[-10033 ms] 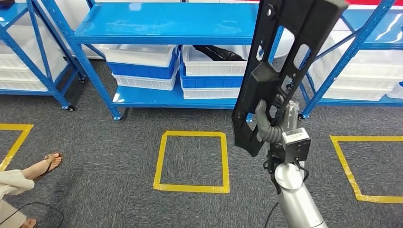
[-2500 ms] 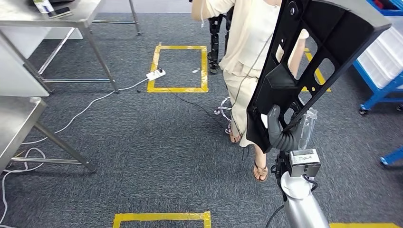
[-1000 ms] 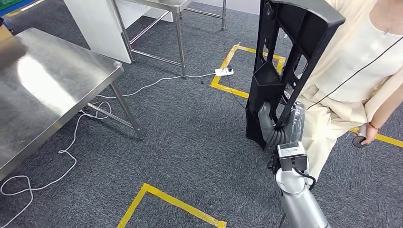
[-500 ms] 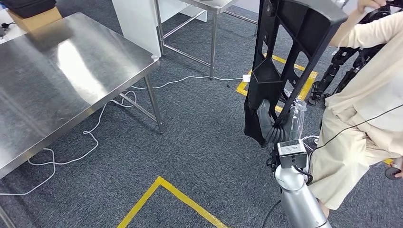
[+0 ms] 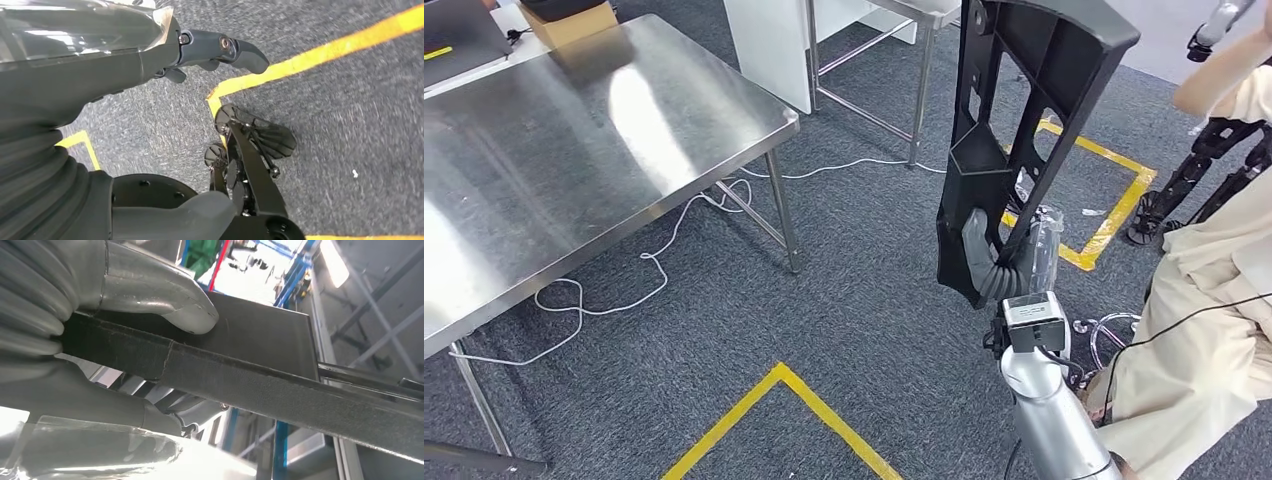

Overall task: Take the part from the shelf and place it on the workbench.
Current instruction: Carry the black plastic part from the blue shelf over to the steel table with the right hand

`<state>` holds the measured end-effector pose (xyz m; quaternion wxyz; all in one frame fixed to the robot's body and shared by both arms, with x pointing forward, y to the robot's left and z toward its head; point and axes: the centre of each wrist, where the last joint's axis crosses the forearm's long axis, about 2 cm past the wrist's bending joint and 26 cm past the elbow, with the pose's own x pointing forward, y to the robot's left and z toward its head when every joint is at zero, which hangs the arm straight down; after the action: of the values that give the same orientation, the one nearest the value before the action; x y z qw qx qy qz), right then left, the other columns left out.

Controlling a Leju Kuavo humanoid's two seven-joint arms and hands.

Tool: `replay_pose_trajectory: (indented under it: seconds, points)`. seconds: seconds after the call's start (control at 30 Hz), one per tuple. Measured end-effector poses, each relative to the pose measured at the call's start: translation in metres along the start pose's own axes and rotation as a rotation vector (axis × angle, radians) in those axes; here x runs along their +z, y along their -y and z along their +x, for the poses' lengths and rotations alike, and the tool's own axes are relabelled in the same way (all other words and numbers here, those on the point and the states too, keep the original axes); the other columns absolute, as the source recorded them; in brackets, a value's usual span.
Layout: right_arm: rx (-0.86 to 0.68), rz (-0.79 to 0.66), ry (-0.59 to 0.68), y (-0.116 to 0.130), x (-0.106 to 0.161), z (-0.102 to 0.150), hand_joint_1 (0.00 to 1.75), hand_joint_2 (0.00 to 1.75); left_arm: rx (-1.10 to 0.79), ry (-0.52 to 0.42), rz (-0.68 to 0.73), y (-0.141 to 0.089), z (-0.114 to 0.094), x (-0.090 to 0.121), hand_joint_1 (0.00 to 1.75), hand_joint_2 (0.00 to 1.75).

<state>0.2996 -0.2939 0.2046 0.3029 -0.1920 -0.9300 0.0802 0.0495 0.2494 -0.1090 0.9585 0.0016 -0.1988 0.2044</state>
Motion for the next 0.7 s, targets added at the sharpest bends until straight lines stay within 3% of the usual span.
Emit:
replay_pose_trajectory:
  seconds: [0.7]
  points:
    - [0.014, 0.013, 0.002, 0.0027, -0.004, -0.0006, 1.75, 1.75, 0.001, 0.004, -0.005, 0.0033, -0.0011, 0.0005, 0.0, 1.75]
